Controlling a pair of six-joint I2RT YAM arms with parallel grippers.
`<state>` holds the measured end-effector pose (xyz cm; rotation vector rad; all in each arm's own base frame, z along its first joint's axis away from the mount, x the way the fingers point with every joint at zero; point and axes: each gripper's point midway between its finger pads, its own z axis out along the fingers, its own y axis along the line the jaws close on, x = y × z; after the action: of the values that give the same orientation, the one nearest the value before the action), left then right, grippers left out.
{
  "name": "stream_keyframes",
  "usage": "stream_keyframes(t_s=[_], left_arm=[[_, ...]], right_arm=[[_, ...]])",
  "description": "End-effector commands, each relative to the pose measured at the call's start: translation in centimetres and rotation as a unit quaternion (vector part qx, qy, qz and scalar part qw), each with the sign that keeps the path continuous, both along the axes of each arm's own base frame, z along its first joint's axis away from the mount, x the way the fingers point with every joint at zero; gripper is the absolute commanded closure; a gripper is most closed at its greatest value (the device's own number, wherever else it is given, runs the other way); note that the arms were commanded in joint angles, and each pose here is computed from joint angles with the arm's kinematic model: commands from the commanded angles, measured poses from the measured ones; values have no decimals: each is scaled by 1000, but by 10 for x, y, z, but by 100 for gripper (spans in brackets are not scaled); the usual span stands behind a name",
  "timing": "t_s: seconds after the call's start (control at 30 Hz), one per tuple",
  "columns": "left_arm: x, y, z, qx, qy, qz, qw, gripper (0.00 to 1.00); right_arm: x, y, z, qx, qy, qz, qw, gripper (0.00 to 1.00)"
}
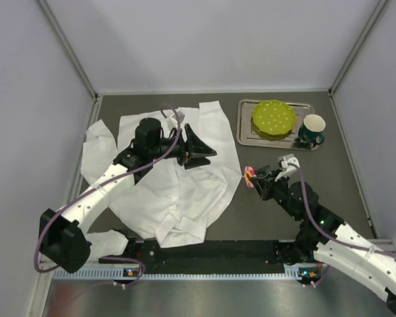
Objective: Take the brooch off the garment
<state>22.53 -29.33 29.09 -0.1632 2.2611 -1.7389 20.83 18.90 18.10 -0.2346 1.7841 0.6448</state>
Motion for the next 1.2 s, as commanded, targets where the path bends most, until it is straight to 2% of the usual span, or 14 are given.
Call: stream_keyframes(t_s=[0.0,0.03,0.2,0.27,0.37,0.53,0.73,0.93,1.17], left_arm=[[-5,-14,13,-22,-99,-93,990,31],[-4,-14,11,-12,-126,-98,987,30],[12,-12,-15,56,-148,-93,983,29],[18,-14,-17,64,-159,-90,981,29],[27,-18,-19,65,-165,-89,980,29],[34,-26,-30,62,-162,-109,979,29],[39,-27,-47,80,-162,-116,977,29],[35,-26,-52,80,-172,-129,973,31],[27,-24,-59,82,-170,-142,972,32]], right_arm=[[-23,-22,-32,66,116,-17,991,100],[-23,-26,-35,74,130,-28,988,100],[-20,-38,-58,109,204,-50,972,100],[-27,-33,-63,131,238,-29,962,100],[-28,-39,-70,170,265,-47,948,100],[-18,-56,-70,214,274,-88,933,100],[-7,-79,-70,230,263,-141,926,100],[4,-84,-56,239,269,-115,926,100],[10,-84,-55,310,285,-52,905,100]])
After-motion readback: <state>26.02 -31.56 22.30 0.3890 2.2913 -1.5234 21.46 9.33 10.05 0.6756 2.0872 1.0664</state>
